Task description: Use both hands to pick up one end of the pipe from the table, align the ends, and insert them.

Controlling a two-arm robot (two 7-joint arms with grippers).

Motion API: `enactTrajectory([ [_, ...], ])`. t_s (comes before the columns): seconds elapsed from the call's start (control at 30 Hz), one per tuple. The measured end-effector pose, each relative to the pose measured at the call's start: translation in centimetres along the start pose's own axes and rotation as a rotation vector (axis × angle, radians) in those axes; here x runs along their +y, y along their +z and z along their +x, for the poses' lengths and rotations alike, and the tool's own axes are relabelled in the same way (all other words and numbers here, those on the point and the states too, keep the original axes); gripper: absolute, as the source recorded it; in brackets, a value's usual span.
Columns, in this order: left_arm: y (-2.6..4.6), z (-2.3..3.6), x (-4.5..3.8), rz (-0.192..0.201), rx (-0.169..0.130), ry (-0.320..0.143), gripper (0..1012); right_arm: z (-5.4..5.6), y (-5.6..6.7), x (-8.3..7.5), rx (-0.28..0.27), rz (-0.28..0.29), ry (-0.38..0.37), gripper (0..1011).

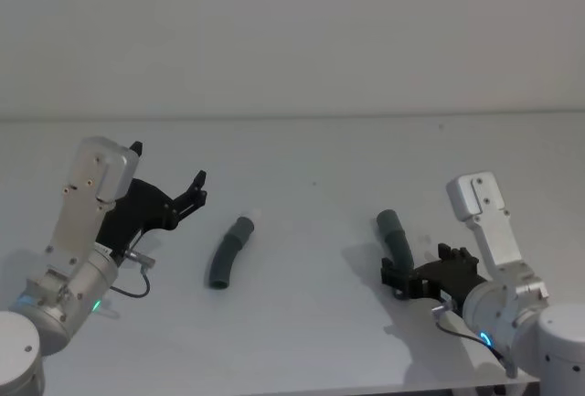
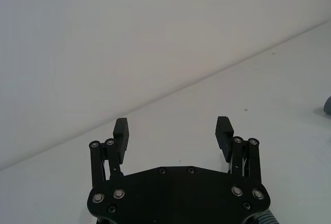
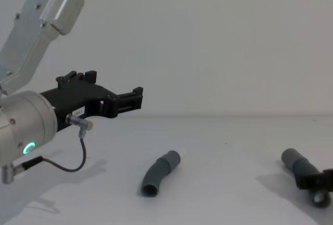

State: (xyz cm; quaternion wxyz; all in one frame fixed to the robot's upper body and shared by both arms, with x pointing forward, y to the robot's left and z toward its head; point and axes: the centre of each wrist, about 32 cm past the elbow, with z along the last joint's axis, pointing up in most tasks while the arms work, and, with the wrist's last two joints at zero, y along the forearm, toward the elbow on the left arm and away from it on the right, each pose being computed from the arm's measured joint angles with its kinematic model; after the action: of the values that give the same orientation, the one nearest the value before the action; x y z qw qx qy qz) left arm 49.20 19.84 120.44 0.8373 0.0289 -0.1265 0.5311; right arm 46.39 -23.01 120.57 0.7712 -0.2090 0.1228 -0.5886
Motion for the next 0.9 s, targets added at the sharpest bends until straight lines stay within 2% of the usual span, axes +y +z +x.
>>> enactTrajectory([
  [0.13,0.00,0.00,0.00,0.000,0.000,0.000,1001,0.0,0.1,0.3,-0.008,-0.007,0.003,983],
  [0.17,0.00,0.00,0.00,0.000,0.000,0.000,1001,-0.1,0.1,0.4,-0.012,-0.009,0.005,936],
  [0.23,0.00,0.00,0.00,0.000,0.000,0.000,1001,-0.1,0.1,0.5,-0.016,-0.011,0.006,906],
  [0.5,0.00,0.00,0.00,0.000,0.000,0.000,1001,-0.1,0.0,0.9,-0.031,-0.021,0.018,656],
  [0.53,0.00,0.00,0.00,0.000,0.000,0.000,1001,-0.1,0.0,1.0,-0.032,-0.023,0.019,656],
  [0.73,0.00,0.00,0.00,0.000,0.000,0.000,1001,0.0,-0.1,1.2,-0.041,-0.030,0.027,426],
  [0.9,0.00,0.00,0.00,0.000,0.000,0.000,1001,0.1,-0.2,1.4,-0.047,-0.028,0.025,296],
])
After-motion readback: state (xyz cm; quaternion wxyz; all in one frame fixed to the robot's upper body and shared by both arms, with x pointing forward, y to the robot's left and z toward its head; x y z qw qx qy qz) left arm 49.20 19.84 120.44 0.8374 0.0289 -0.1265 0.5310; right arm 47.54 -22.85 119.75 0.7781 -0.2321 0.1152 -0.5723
